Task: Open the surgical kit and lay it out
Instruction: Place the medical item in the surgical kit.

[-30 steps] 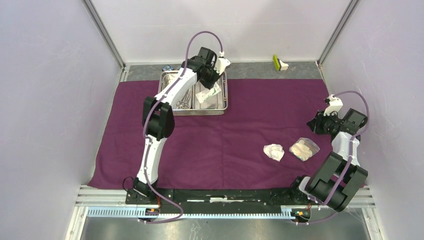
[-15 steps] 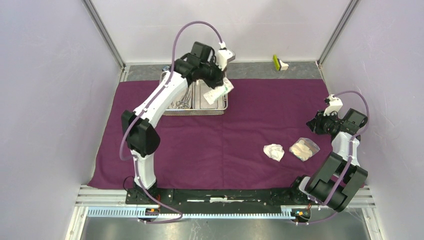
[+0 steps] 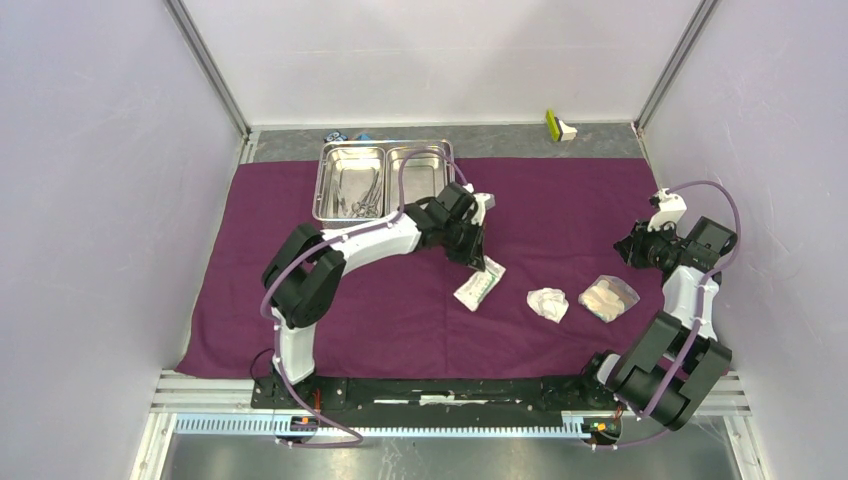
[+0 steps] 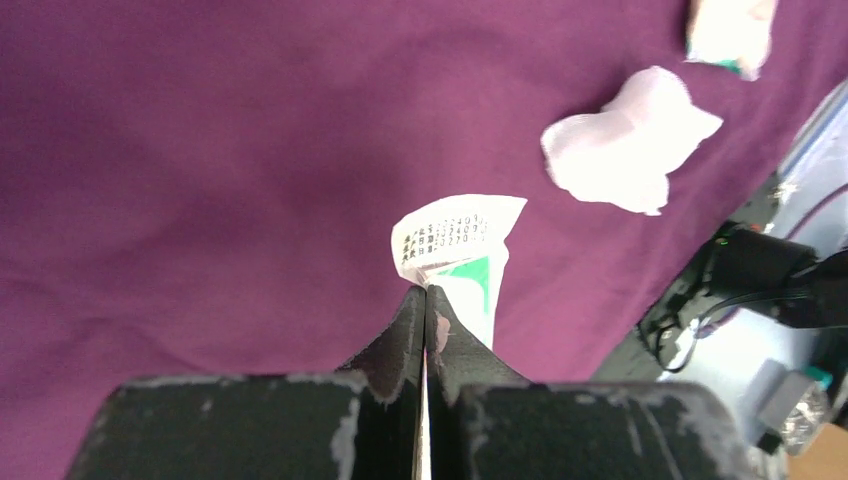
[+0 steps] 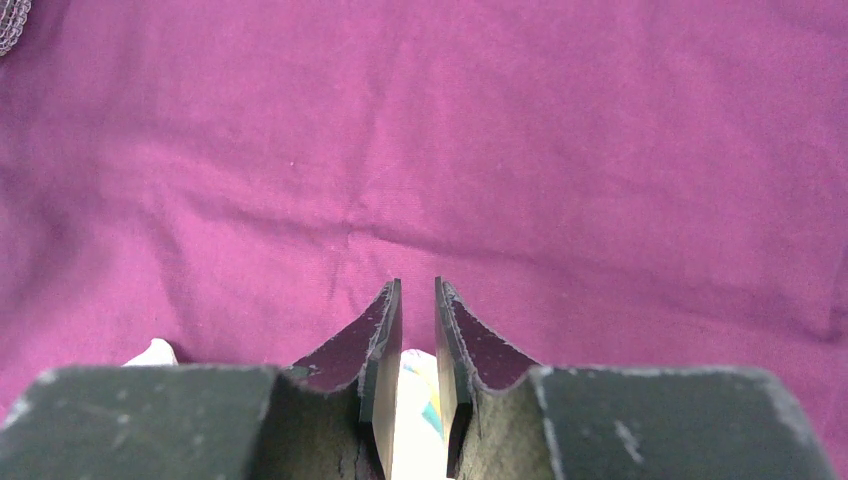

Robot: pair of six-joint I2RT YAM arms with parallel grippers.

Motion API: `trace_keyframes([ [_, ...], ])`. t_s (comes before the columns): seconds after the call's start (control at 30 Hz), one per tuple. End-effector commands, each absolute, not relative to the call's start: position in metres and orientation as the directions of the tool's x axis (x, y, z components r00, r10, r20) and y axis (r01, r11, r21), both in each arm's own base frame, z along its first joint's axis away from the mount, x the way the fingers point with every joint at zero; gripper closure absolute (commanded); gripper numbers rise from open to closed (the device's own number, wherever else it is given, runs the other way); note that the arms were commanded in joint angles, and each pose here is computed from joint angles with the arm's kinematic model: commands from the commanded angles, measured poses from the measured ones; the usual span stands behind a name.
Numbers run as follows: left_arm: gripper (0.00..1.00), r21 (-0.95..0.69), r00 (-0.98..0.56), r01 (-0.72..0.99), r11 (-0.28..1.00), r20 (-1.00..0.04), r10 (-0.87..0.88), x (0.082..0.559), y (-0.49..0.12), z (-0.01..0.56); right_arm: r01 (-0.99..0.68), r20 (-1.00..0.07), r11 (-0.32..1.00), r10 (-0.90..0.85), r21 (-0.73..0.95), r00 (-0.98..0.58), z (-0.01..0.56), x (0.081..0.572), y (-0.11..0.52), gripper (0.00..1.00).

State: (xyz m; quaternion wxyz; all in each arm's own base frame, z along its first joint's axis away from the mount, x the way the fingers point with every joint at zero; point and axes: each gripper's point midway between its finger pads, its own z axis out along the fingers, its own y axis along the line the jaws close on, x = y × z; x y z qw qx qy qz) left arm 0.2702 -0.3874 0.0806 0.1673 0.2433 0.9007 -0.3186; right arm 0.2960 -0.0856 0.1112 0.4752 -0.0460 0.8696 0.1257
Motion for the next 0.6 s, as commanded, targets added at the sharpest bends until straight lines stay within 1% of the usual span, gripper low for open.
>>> trace_keyframes([
  [0.0,0.98,-0.655,-0.878,0.414,0.632,-0.47,0.089,0.277,-0.425,0.129,-0.217,-0.866,0.969,-0.008,0.117,-0.501,0.126,0.299,-0.089,0.76],
  [0.13,0.98,-0.719,-0.926,0.335,0.609,-0.369,0.074,0.264,-0.437,0.115,-0.215,-0.868,0.971,-0.013,0.108,-0.497,0.127,0.298,-0.089,0.76],
  [0.3,0.98,-0.72,-0.943,0.272,0.638,-0.332,0.027,0.258,-0.441,0.102,-0.215,-0.865,0.969,-0.006,0.118,-0.503,0.124,0.297,-0.088,0.75],
  [0.57,0.98,-0.71,-0.979,0.146,0.689,-0.206,-0.004,0.24,-0.45,0.069,-0.217,-0.861,0.968,-0.004,0.124,-0.509,0.121,0.296,-0.087,0.75],
])
